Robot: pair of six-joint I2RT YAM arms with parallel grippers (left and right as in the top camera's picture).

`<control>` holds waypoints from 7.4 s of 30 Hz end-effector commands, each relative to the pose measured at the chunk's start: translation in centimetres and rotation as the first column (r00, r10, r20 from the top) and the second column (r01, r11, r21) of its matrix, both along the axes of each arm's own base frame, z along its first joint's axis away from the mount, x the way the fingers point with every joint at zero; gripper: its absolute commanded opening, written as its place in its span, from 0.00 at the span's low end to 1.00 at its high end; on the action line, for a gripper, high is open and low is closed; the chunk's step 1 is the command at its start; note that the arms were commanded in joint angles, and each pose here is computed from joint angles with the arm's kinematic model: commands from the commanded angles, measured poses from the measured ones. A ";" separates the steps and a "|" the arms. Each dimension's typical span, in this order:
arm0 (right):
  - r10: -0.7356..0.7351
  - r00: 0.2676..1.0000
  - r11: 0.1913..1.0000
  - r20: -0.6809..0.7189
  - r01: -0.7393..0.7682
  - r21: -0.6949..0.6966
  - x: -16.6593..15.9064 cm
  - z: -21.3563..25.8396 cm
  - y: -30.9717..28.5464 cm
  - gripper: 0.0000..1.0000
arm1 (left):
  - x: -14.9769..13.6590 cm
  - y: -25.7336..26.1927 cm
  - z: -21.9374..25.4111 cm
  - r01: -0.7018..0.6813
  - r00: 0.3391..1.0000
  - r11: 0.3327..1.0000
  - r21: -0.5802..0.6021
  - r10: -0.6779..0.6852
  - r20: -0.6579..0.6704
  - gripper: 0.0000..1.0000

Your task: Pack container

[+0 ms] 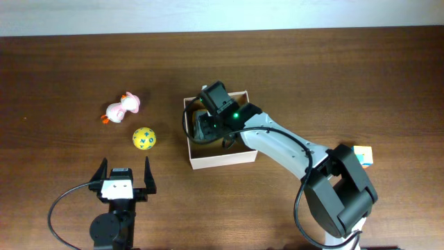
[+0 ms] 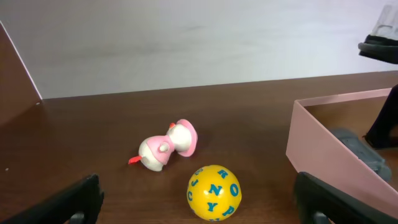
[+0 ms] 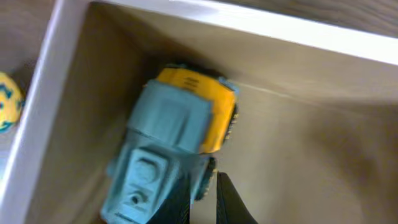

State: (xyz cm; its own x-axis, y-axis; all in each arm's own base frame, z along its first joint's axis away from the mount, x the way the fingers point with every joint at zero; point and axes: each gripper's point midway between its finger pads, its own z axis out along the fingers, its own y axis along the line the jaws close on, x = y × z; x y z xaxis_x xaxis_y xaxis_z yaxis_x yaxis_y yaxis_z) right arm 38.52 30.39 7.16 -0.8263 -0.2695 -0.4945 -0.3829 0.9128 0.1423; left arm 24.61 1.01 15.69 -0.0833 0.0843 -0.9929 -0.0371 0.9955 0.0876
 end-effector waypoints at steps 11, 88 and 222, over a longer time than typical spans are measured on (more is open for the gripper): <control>0.093 0.996 0.995 0.004 -0.093 0.034 -1.2 0.8 1.7 0.11 | 0.0 0.0 -0.1 0.005 1.000 1.000 0.015 -0.005 -0.001 0.99; -0.239 0.971 0.969 0.014 0.239 -0.060 5.5 -3.4 -7.5 0.14 | 0.0 0.0 -0.1 0.005 1.000 1.000 0.015 -0.005 -0.001 0.99; -0.786 0.596 0.607 -0.165 0.693 -0.389 -1.1 13.0 -33.4 0.89 | 0.0 0.0 -0.1 0.005 1.000 1.000 0.015 -0.005 -0.001 0.99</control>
